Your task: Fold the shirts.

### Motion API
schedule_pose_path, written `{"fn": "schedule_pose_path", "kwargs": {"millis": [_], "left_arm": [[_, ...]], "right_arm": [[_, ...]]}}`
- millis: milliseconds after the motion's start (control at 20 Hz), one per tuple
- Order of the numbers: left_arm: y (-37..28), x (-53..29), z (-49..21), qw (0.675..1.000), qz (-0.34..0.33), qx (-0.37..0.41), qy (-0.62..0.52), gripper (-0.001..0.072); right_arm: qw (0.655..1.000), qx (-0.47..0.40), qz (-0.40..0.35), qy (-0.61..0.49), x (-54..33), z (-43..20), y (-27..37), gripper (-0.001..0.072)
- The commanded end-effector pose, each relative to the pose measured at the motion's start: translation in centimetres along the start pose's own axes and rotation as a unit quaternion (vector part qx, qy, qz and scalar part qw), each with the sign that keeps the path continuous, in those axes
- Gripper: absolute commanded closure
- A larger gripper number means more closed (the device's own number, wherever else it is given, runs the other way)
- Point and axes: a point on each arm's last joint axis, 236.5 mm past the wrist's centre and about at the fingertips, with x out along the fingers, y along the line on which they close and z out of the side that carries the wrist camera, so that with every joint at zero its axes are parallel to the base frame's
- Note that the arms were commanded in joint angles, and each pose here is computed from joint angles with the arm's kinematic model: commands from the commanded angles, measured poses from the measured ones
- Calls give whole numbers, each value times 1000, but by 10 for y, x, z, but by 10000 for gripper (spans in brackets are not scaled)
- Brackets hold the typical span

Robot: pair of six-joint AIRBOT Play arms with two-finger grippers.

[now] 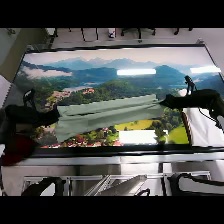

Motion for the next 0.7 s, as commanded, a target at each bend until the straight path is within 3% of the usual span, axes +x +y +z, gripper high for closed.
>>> {"fn": "schedule_pose_path", "kwargs": {"millis": [0,400,450,500,550,600,650], "left_arm": [[-14,36,45,1000,-19,-15,3,692],[-16,113,57,998,-10,-21,60,692],[-21,117,59,998,-11,-16,62,690],[-26,118,62,998,-13,-11,63,557],[-31,116,69,998,-16,-7,58,163],[-36,110,80,999,-20,-4,48,8],[-42,101,90,999,-24,0,39,7]], "right_arm": [[1000,-7,5,3,39,24,-3,681],[1000,-10,0,23,65,21,-23,675],[1000,-14,4,24,63,24,-19,591],[999,-22,7,24,59,28,-15,435],[999,-39,4,25,52,35,-13,379],[998,-64,-13,26,46,42,-17,378],[995,-84,-41,29,40,48,-26,306]]}}
